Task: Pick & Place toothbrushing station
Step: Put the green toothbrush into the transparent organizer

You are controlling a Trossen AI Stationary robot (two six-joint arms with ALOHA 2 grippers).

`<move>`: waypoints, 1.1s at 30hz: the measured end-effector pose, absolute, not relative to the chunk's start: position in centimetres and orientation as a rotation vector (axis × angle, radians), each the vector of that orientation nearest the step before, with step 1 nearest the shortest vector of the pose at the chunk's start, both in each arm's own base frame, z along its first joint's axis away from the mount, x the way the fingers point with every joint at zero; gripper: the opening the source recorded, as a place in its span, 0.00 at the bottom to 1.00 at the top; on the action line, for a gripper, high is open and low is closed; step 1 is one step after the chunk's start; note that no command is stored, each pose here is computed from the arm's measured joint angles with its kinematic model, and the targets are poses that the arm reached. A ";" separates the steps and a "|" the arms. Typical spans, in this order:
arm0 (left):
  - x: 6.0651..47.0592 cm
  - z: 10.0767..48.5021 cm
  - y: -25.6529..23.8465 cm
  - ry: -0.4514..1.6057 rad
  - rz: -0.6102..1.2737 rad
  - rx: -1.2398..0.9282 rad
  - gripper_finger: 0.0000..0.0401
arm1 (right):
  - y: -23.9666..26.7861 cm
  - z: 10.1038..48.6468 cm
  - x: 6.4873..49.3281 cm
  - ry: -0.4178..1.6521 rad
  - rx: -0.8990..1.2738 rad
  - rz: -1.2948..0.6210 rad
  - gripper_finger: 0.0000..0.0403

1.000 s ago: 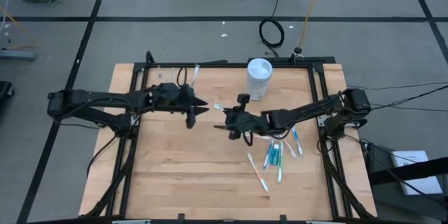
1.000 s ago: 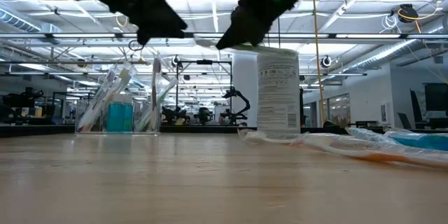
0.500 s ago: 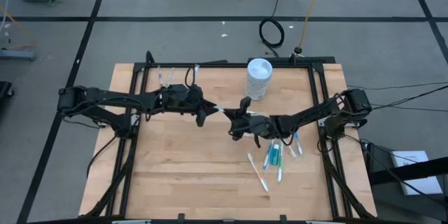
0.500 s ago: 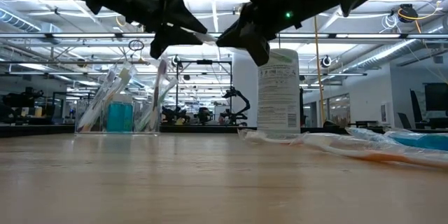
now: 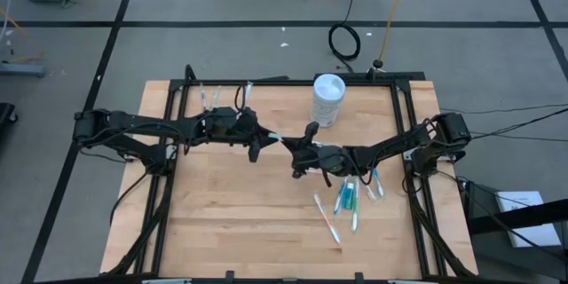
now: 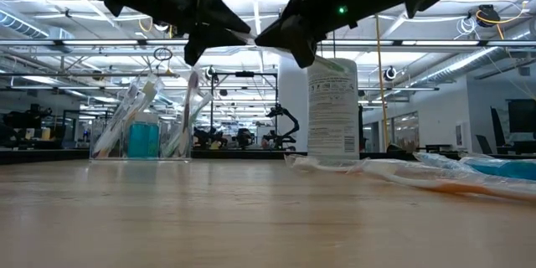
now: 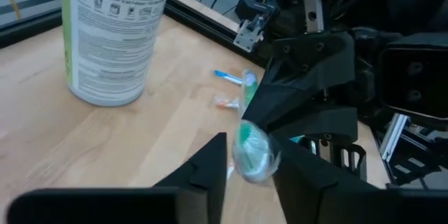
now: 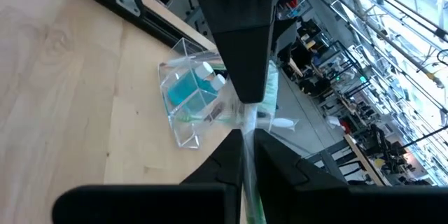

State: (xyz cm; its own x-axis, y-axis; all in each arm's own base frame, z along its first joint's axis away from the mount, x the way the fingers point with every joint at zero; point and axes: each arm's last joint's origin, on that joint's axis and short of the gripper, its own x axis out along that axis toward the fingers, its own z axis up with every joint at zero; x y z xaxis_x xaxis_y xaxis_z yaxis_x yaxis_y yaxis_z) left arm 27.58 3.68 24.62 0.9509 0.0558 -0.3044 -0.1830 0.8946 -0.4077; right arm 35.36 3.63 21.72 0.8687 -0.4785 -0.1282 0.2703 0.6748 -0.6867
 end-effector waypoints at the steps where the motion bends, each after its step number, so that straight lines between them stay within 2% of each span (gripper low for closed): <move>1: 27.6 24.6 3.7 0.292 0.123 -0.441 0.24 | 3.6 21.7 35.4 0.312 -0.715 -0.429 0.04; 8: 27.6 24.7 3.7 0.290 0.119 -0.422 0.08 | 3.6 21.6 35.3 0.317 -0.717 -0.429 0.07; 14: 27.6 24.6 3.7 0.295 0.122 -0.418 0.09 | 4.0 21.7 35.3 0.306 -0.695 -0.422 0.14; 24: 26.7 25.8 3.5 0.266 0.110 -0.378 0.05 | 6.2 22.5 34.7 0.283 -0.788 -0.383 0.29; 28: 25.5 27.7 3.3 0.312 0.132 -0.342 0.05 | 7.1 24.3 33.6 0.264 -0.769 -0.479 0.31; 33: 23.9 31.9 2.6 0.506 0.303 -0.207 0.05 | 8.0 26.5 31.8 0.258 -0.716 -0.573 0.30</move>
